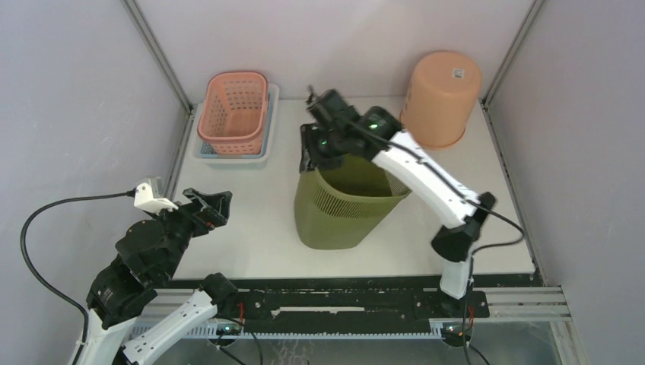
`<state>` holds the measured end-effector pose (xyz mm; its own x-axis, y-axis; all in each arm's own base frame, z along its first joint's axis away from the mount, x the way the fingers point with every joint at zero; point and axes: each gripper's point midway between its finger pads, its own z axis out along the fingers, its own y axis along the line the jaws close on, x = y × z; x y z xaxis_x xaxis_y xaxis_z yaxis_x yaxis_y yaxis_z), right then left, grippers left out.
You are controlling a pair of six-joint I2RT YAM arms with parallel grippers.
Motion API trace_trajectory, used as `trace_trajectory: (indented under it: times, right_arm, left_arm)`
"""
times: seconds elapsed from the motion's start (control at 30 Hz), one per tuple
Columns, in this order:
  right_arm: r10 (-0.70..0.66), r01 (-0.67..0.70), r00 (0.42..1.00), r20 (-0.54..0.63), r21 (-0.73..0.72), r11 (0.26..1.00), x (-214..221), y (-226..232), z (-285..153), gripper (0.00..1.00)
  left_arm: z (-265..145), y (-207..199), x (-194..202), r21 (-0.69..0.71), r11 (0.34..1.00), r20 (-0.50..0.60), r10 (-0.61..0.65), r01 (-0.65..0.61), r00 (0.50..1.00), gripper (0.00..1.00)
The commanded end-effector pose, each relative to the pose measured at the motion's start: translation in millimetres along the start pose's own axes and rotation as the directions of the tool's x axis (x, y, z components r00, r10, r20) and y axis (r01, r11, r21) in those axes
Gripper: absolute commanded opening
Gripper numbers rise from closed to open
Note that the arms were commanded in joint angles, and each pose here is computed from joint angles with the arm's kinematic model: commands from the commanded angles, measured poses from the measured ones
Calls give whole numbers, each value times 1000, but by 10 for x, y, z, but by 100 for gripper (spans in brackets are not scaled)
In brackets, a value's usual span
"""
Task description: Turn the large container upside down
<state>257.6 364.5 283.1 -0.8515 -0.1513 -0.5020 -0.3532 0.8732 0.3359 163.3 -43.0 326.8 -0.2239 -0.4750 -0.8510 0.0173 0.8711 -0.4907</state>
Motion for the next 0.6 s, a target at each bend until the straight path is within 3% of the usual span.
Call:
trace_trajectory:
  times: [0.0,0.13,0.33,0.57]
  right_arm:
    - [120,-40,977,177,-401,915,-432,319,-853,0]
    - [190,-74,971,148,-568,820,-444,309,-999,0]
    - [320,-133,937,139,-706,696,-396,132,-892,0]
    - [399,-190,904,151,-694,695,-130,-235,-501,0]
  left_arm:
    - [15,-76,-68,25,1000,14,17,-17,1000,100]
    - [22,-73,-61,23,1000,15,13,-13,1000,100]
    - [68,-65,1,12,1000,1,19,-19,1000,100]
    - [91,-29,70,1,1000,-11,22,-22,1000,100]
